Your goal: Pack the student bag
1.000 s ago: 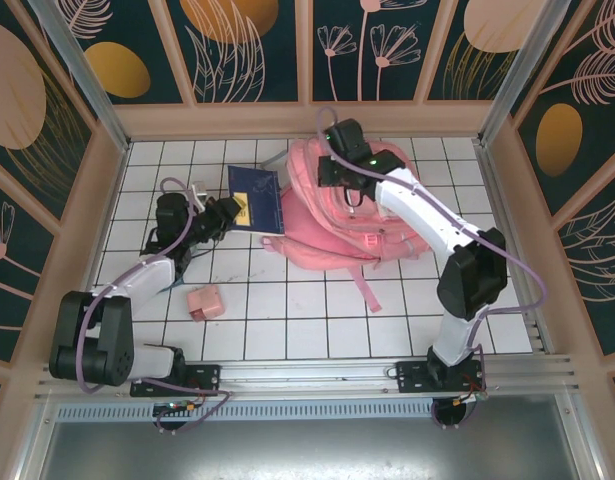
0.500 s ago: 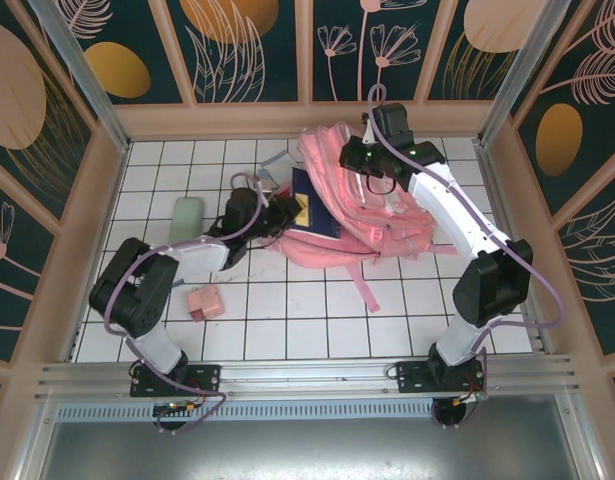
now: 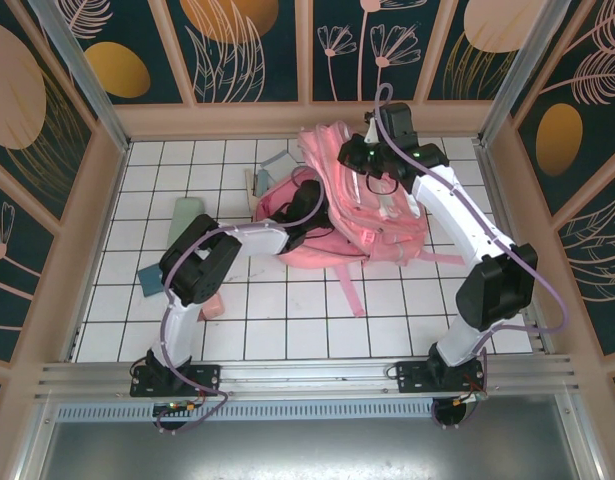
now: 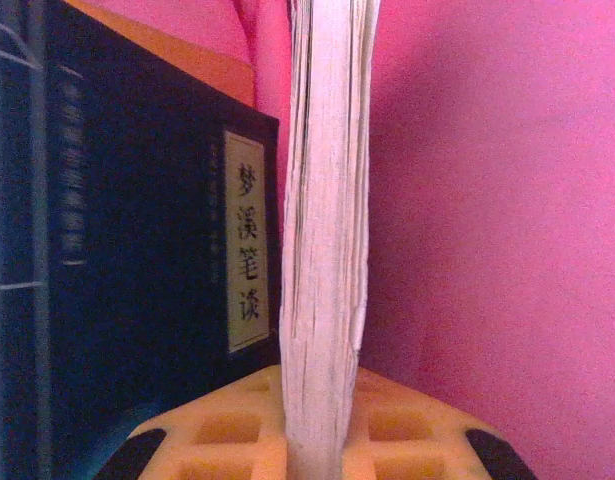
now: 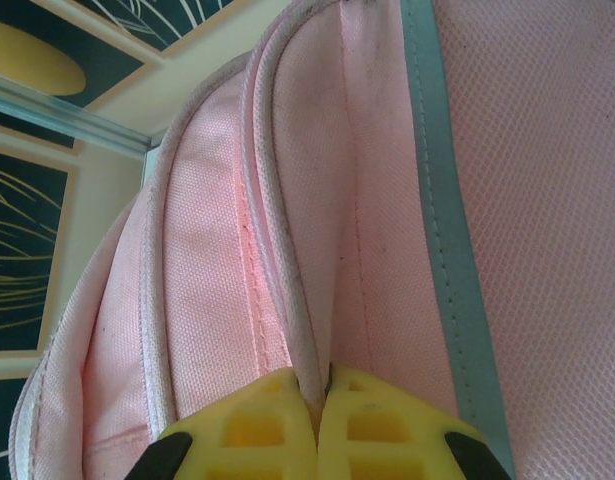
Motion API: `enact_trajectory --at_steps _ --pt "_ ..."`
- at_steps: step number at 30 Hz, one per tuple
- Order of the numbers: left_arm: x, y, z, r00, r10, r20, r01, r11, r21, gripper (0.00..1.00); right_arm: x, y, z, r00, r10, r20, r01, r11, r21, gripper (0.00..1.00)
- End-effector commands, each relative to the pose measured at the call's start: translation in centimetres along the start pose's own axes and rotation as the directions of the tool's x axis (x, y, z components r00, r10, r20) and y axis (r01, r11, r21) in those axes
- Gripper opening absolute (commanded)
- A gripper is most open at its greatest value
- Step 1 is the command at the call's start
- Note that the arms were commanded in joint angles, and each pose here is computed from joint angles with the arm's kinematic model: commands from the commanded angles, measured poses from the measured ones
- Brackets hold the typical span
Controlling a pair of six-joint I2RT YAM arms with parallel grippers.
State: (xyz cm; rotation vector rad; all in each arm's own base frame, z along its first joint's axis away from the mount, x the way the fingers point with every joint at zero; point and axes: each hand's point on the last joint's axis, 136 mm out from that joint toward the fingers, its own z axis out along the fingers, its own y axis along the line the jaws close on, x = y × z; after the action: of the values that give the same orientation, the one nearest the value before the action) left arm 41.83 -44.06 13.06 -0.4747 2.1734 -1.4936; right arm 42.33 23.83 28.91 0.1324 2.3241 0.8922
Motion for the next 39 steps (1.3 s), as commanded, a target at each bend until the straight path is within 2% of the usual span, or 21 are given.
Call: enact_trajectory --at_steps 1,3,6,9,13,15,22,31,35,39 --pt "1.6 -0.6 1.4 0.999 0.05 -0.016 -0.051 0.998 -0.044 0.13 -3.9 5.3 -5.0 0.984 -0.042 0.171 0.073 0.98 -0.183 0.0" --pt "1.8 0.1 1.2 0.997 0.077 -0.027 -0.079 0.993 -0.088 0.33 -4.0 4.7 -5.1 0.984 -0.038 0.173 0.068 0.983 -0.173 0.0" --pt "1.4 0.0 0.2 0.992 0.124 -0.015 -0.125 0.984 -0.128 0.51 -3.8 3.7 -5.1 0.985 -0.032 0.171 0.059 0.986 -0.156 0.0" --pt "1.3 -1.0 -0.9 0.985 0.173 -0.022 -0.175 0.975 -0.135 0.63 -3.5 2.6 -5.0 0.985 -0.025 0.168 0.05 0.988 -0.144 0.0" --pt "0.9 -2.0 -2.7 0.975 0.223 -0.016 -0.223 0.962 -0.157 0.72 -3.2 1.4 -4.9 0.986 -0.017 0.166 0.039 0.991 -0.128 0.0" --pt "0.5 -2.4 -3.9 0.969 0.247 -0.002 -0.243 0.953 -0.179 0.81 -3.0 0.8 -4.9 0.986 -0.011 0.166 0.031 0.992 -0.122 0.0" --pt "-1.4 -1.9 -8.9 0.949 0.312 0.048 -0.285 0.911 -0.297 0.88 -1.3 -1.3 -4.4 0.99 -0.015 0.142 0.028 0.996 -0.089 0.0" --pt "-6.0 -0.3 -16.7 0.932 0.332 0.148 -0.26 0.893 -0.367 0.87 3.5 -5.8 -2.2 0.999 -0.044 0.026 0.044 0.999 -0.003 0.0" --pt "-8.3 1.2 -19.1 0.898 0.411 0.155 -0.298 0.829 -0.472 0.92 5.6 -7.0 -1.2 0.999 -0.045 -0.026 0.045 0.999 -0.001 0.0" --pt "-10.5 3.4 -20.1 0.889 0.44 0.123 -0.312 0.781 -0.541 0.85 5.8 -6.8 -1.0 0.999 -0.041 -0.015 0.041 0.999 -0.019 0.0"
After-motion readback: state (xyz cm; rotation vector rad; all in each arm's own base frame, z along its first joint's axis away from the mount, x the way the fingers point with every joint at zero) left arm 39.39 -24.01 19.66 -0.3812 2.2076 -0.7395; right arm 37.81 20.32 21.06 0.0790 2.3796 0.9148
